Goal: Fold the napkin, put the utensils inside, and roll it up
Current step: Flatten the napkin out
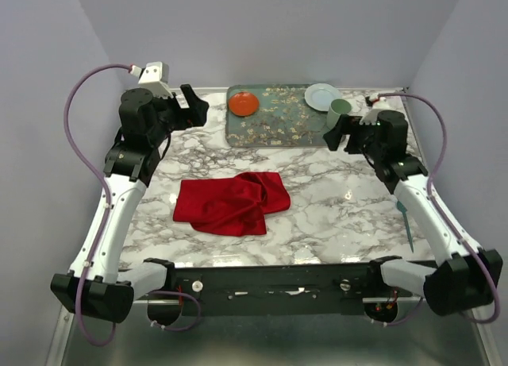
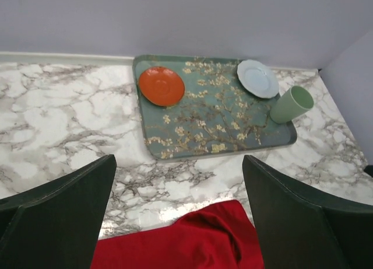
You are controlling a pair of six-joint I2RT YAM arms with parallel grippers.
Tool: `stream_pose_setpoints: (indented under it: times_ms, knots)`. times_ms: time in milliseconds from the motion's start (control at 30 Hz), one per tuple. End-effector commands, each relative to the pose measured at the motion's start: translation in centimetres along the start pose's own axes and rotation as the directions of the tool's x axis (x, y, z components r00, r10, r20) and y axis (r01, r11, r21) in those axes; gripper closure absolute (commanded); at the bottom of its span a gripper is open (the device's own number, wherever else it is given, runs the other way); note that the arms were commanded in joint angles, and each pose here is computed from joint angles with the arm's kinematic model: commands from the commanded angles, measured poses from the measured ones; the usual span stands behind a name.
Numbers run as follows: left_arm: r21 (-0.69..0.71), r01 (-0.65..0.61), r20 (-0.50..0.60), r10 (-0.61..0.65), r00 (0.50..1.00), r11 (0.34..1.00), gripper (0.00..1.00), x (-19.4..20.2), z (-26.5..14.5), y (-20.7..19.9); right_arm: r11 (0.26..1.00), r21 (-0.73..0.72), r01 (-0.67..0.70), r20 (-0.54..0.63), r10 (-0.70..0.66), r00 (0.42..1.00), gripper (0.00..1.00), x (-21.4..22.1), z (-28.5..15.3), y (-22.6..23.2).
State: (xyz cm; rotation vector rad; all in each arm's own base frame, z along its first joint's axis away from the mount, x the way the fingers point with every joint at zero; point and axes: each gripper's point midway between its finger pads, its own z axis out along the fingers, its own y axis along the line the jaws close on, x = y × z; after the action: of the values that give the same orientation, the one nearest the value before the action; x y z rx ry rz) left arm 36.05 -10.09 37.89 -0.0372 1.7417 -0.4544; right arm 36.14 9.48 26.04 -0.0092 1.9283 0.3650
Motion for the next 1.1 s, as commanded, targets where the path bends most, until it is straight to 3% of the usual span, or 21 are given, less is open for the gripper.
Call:
stream_pose_setpoints:
  times_ms: [0,67,100,233,300,433,567,633,667,700,767,800,900,967,1000,1067]
  knots:
    - [0.033,0.038,-0.254,-0.028,0.967,0.999,0.02,6.4,2.0,-0.4,0.944,-0.304,-0.13,-0.256,0.05,0.965,0.0,6.3,2.6,6.6]
    - [0.017,0.014,-0.348,-0.008,0.937,1.0,0.04,9.6,2.7,-0.6,0.94,-0.311,-0.143,-0.355,0.025,0.935,0.0,9.9,3.9,8.4]
    - [0.042,-0.009,-0.461,0.027,0.887,0.999,0.06,13.7,2.9,-2.1,0.933,-0.316,-0.174,-0.399,0.036,0.916,0.0,11.5,4.1,9.0]
    - [0.116,-0.067,-0.629,0.125,0.767,0.991,0.06,23.6,1.4,-5.3,0.866,-0.402,-0.297,-0.521,0.05,0.852,0.06,17.0,3.9,12.3]
    - [0.089,-0.136,-0.633,0.162,0.757,0.987,0.06,26.6,0.4,-5.1,0.85,-0.407,-0.335,-0.551,0.064,0.832,0.13,18.7,4.2,12.8]
    - [0.18,-0.211,-0.612,0.278,0.741,0.961,0.05,30.5,-3.2,-8.6,0.829,-0.402,-0.389,-0.625,0.062,0.778,0.17,22.6,3.6,13.4]
    - [0.17,-0.235,-0.581,0.29,0.76,0.957,0.05,32.0,-5.1,-8.8,0.822,-0.388,-0.416,-0.666,0.061,0.743,0.22,25.1,3.6,13.5]
    - [0.16,-0.212,-0.583,0.265,0.768,0.964,0.05,32.7,-5.7,-8.6,0.816,-0.381,-0.435,-0.685,0.066,0.725,0.34,25.9,3.7,13.6]
    - [0.151,-0.214,-0.587,0.262,0.766,0.965,0.06,33.1,-5.8,-8.4,0.804,-0.398,-0.442,-0.685,0.061,0.726,0.4,25.9,3.7,14.0]
    - [0.132,-0.226,-0.601,0.259,0.756,0.965,0.06,33.7,-5.8,-7.8,0.802,-0.395,-0.447,-0.688,0.064,0.722,0.55,26.0,3.6,14.0]
    - [0.107,-0.256,-0.618,0.266,0.74,0.961,0.07,34.6,-5.8,-6.9,0.807,-0.401,-0.434,-0.668,0.067,0.741,0.67,25.3,3.7,14.0]
    - [0.095,-0.273,-0.63,0.27,0.728,0.957,0.08,35.1,-5.7,-6.5,0.804,-0.414,-0.426,-0.656,0.061,0.752,0.79,24.9,3.6,14.1]
    - [0.047,-0.319,-0.62,0.279,0.733,0.946,0.13,35.2,-4.9,-5.5,0.808,-0.444,-0.388,-0.614,0.041,0.788,0.99,22.8,3.0,14.3]
    - [-0.004,-0.362,-0.613,0.284,0.737,0.932,0.19,34.9,-4.2,-4.5,0.823,-0.457,-0.338,-0.546,0.04,0.837,0.99,20.2,2.2,14.2]
    - [-0.023,-0.396,-0.634,0.293,0.716,0.918,0.29,35.5,-4.1,-3.7,0.831,-0.466,-0.303,-0.515,0.024,0.857,0.99,19.4,1.9,14.0]
    - [-0.059,-0.418,-0.63,0.291,0.72,0.906,0.46,34.8,-3.6,-3.3,0.864,-0.444,-0.237,-0.429,0.027,0.903,1.0,16.3,1.0,13.4]
